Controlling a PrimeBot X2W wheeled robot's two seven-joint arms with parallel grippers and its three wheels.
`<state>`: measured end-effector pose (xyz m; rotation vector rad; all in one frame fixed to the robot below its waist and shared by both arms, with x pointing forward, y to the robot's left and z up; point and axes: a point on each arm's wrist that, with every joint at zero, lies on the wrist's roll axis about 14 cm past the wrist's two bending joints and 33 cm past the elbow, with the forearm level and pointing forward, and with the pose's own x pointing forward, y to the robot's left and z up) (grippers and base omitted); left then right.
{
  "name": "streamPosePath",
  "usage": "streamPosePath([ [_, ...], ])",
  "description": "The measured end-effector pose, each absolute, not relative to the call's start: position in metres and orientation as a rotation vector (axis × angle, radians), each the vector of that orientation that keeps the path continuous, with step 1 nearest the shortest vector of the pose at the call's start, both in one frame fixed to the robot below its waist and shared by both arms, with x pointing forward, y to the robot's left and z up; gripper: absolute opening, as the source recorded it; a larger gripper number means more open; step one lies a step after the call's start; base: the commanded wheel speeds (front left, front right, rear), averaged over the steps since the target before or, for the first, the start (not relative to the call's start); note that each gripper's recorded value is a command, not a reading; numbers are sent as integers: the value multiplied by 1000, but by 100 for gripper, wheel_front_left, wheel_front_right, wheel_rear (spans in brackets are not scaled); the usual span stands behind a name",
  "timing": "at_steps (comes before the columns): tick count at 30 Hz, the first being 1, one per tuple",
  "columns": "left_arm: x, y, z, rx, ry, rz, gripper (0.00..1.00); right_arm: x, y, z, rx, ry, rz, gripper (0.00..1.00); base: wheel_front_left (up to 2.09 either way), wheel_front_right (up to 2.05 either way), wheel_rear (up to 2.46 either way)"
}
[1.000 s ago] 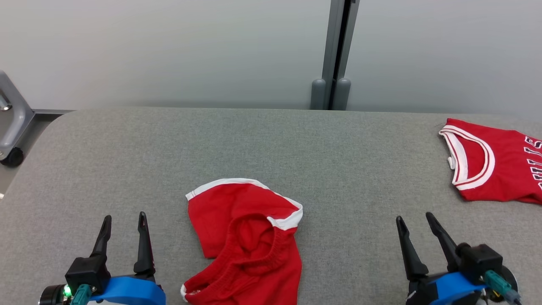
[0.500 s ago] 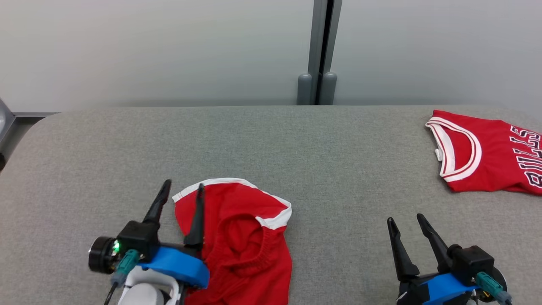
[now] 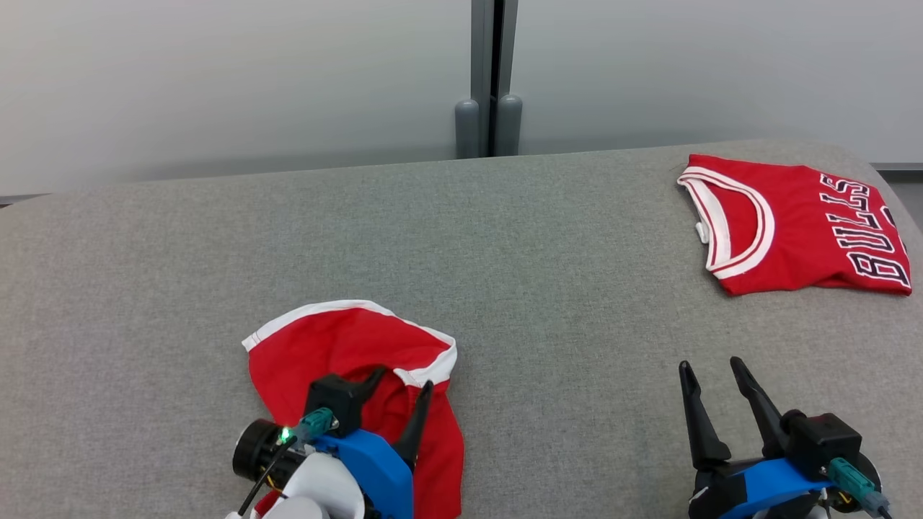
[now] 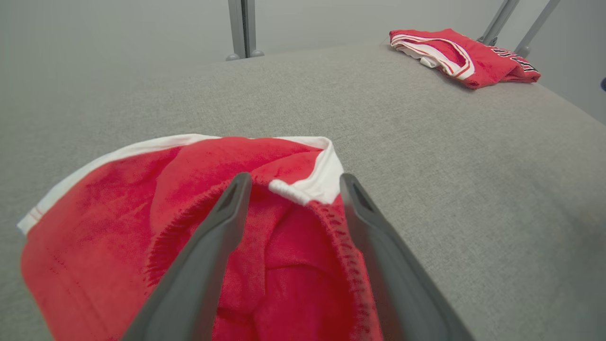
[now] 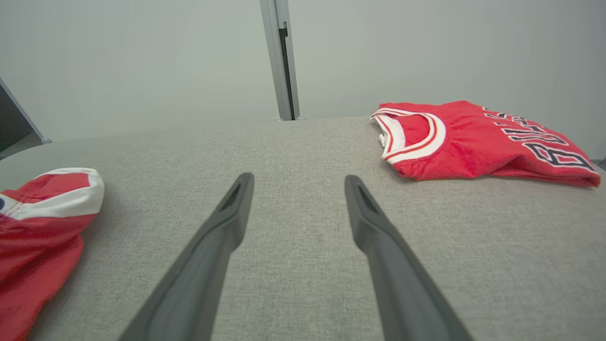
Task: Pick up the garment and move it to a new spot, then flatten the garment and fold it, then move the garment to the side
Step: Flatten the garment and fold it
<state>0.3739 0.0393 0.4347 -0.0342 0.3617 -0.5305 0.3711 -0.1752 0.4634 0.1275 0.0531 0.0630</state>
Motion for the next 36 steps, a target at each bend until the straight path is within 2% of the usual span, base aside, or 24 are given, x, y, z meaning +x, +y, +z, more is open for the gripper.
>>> streamPosePath([
  [6, 347, 35, 396, -47, 569, -567, 100, 369, -183, 462, 127, 57, 38, 100, 0, 0, 0],
  [12, 359, 29, 403, -108, 542, -564, 100, 373, -184, 463, 127, 53, 37, 100, 0, 0, 0],
  [13, 366, 29, 406, -114, 527, -560, 57, 374, -183, 463, 127, 52, 41, 100, 0, 0, 0],
  [14, 376, 30, 411, -114, 498, -553, 0, 375, -182, 463, 129, 53, 42, 100, 0, 0, 0],
  [21, 436, 23, 442, -71, 358, -553, 0, 371, -197, 462, 139, 56, -8, 100, 0, 0, 0],
  [27, 488, -11, 531, -31, 69, -627, 0, 364, -219, 463, 133, 50, -74, 100, 0, 0, 0],
  [32, 506, -47, 619, -35, -176, -702, 0, 362, -226, 467, 128, 39, -95, 100, 0, 0, 0],
  [36, 500, -63, 650, -51, -273, -750, 0, 364, -229, 472, 123, 21, -100, 100, 0, 0, 0],
])
